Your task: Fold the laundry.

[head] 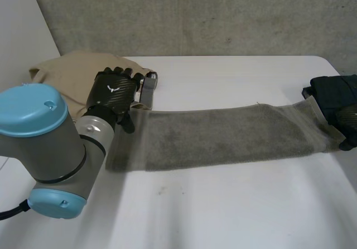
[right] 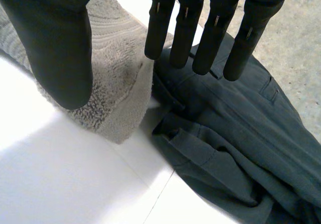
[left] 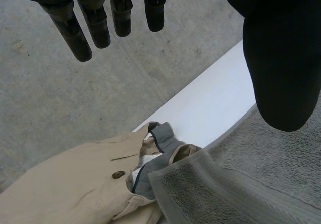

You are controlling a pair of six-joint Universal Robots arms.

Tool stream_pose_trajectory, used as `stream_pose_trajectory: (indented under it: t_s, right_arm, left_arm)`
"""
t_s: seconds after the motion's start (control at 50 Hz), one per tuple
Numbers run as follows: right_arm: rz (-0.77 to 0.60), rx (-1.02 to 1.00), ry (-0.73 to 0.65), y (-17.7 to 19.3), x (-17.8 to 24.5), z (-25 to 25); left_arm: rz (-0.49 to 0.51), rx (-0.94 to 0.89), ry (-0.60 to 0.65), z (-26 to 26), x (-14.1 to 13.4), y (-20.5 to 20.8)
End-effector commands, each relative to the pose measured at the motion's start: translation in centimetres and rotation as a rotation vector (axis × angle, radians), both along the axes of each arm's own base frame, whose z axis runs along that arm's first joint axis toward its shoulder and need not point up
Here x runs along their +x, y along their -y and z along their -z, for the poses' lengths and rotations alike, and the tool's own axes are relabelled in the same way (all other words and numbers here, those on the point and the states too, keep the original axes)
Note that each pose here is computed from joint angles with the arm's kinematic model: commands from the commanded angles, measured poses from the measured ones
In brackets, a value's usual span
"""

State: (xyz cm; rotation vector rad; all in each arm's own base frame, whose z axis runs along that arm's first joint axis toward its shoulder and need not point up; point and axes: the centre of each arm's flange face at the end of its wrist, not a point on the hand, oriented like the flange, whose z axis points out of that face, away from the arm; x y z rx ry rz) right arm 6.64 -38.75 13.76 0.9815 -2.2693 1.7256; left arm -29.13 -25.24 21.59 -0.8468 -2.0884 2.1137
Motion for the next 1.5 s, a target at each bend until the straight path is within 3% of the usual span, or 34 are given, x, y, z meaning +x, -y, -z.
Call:
stream_pose_trajectory:
  t_s: [0.02,0.36,0.7,0.88,0.96,1.04,1.2,1.32,1.4,1.5]
  right_arm:
    - [0.003,0.011,-0.006,1.0,-0.3,1.4]
    - [0.059,-0.007,-0.027,1.7,-1.2,2.3]
    - [0.234,-0.189,-0.126,2.3,-5.5,-6.8]
    - [-0.174,-0.318,-0.052,-1.9,11.3,-10.3]
    - [-0.438,-0.399,-0.003,-7.3,20.6,-10.5]
    - [-0.639,-0.382,0.035,-12.5,26.6,-8.2]
    - [-0.894,-0.231,0.029,-19.7,32.0,-1.1]
    - [-0.852,-0.170,-0.009,-19.9,31.6,0.4]
    - [-0.781,-0.156,0.012,-19.6,30.5,-1.3]
    - [-0.503,-0.166,0.139,-13.6,24.1,-6.8]
  left_arm:
    - [0.002,0.012,-0.021,0.1,0.0,0.0]
    - [0.007,0.018,-0.020,0.2,0.1,0.0]
    - [-0.007,-0.017,-0.042,-1.5,1.0,-0.5]
    - [-0.053,-0.061,-0.066,-3.3,2.5,0.3]
    - [-0.066,-0.073,-0.090,-4.0,2.9,0.3]
    - [-0.074,-0.063,-0.110,-4.0,3.3,0.2]
    - [-0.073,-0.035,-0.114,-3.2,3.3,0.1]
    - [-0.044,-0.023,-0.107,-2.7,2.4,0.0]
    - [-0.002,-0.028,-0.110,-2.6,0.8,-0.2]
    - [0.045,-0.029,-0.113,-2.4,-1.0,-0.5]
